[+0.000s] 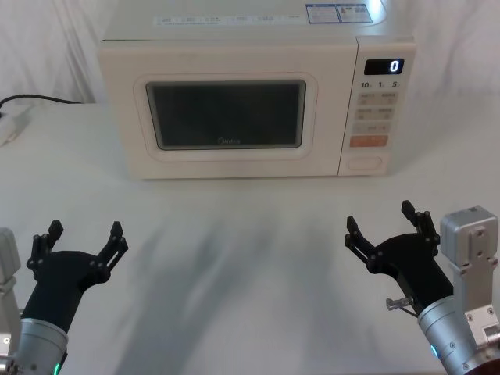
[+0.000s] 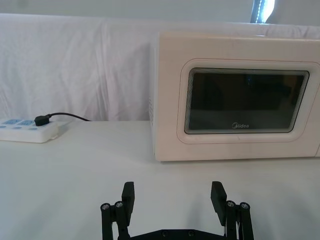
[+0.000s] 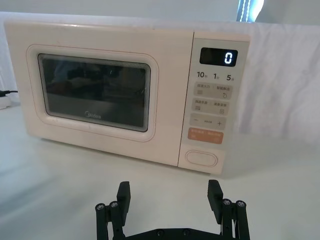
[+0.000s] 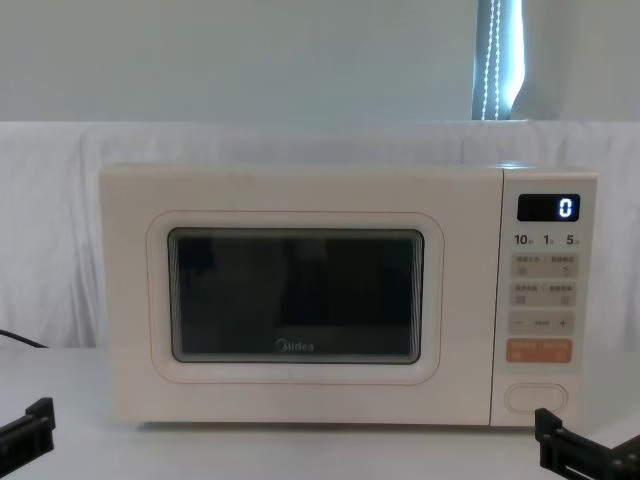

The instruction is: Press the button to open the microwave door with one hand; close the microwave door with the other hand.

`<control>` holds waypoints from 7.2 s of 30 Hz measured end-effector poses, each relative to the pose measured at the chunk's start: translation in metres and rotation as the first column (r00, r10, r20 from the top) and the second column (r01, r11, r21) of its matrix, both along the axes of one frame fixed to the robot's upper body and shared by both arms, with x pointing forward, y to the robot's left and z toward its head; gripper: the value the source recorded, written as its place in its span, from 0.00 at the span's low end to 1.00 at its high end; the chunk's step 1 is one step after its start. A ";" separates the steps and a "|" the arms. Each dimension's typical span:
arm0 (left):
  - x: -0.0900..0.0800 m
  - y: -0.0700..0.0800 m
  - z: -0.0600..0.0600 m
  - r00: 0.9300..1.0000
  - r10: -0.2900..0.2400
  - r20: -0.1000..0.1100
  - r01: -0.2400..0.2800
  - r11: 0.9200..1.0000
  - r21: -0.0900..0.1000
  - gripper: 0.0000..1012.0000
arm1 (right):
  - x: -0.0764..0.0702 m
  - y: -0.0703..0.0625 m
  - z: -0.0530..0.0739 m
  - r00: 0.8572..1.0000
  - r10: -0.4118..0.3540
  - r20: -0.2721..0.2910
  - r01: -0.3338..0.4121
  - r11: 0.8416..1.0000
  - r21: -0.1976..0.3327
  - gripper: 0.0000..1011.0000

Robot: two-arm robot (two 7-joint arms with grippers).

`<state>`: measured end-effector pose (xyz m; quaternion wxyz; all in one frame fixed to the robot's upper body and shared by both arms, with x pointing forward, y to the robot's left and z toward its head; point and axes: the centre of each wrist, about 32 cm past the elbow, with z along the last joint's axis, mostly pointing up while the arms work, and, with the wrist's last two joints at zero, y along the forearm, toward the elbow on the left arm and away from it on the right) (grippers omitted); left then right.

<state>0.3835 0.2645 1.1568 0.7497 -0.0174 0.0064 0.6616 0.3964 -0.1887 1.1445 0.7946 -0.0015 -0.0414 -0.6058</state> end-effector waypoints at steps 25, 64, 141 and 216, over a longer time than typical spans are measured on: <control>0.000 0.000 0.000 1.000 0.000 0.000 0.000 1.000 0.000 0.99 | 0.000 0.000 0.000 1.000 0.000 0.000 0.000 1.000 0.000 0.99; 0.000 0.000 0.000 1.000 0.000 0.000 0.000 1.000 0.000 0.99 | 0.000 0.000 0.000 1.000 0.000 0.000 0.000 1.000 0.000 0.46; 0.000 0.000 0.000 1.000 0.000 0.000 0.000 1.000 0.000 0.99 | 0.090 -0.009 -0.012 0.996 -0.045 -0.080 0.050 0.997 0.065 0.00; 0.000 0.000 0.000 1.000 0.000 0.000 0.000 1.000 0.000 0.99 | 0.179 -0.019 -0.030 0.990 -0.071 -0.123 0.079 0.995 0.054 0.00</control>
